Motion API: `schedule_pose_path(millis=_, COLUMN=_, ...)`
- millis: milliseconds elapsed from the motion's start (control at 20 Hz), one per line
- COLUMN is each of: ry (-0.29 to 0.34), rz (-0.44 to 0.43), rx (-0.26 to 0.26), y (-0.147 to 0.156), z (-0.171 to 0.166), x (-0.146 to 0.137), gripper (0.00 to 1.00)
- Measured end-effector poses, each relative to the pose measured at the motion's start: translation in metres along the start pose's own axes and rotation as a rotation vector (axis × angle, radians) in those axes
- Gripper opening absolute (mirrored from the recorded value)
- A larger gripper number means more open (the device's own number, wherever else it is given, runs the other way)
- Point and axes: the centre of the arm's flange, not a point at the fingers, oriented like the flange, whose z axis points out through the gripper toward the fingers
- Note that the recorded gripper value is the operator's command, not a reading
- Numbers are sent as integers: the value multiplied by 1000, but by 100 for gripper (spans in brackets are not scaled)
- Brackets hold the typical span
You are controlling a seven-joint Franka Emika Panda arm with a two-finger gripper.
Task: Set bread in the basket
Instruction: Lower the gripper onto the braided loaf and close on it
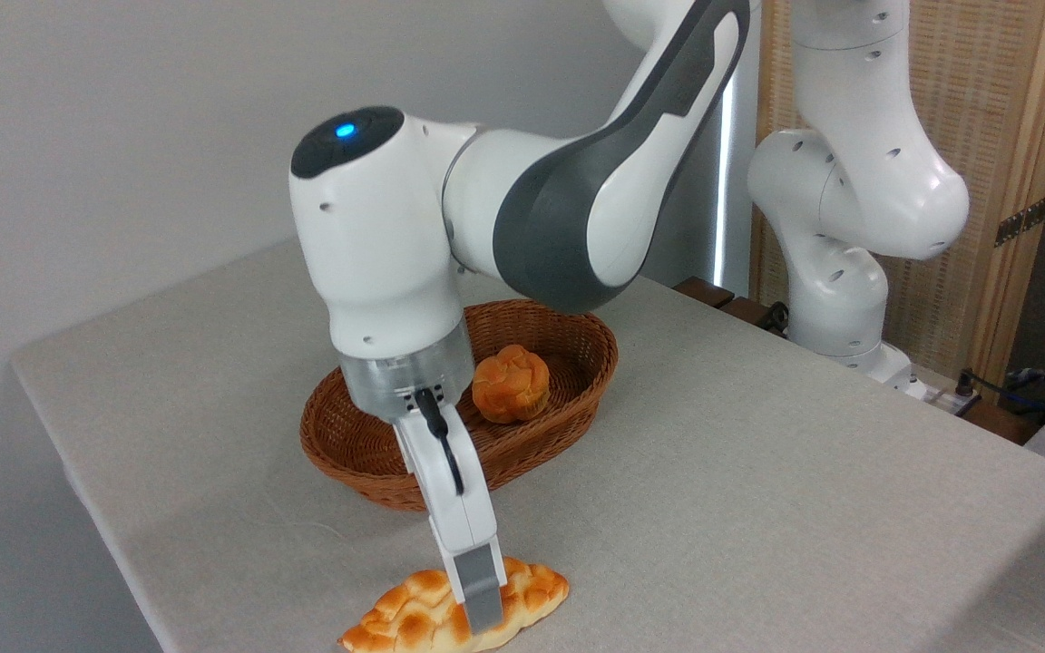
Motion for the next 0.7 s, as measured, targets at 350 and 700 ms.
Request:
schedule_pose_path(millis=350, ry=-4, rz=1, rx=0, y=-6, z=19, x=3, gripper=84)
schedule_pose_path(millis=700, ry=-4, rz=1, rx=-1, y=-6, z=20, x=3, gripper=46)
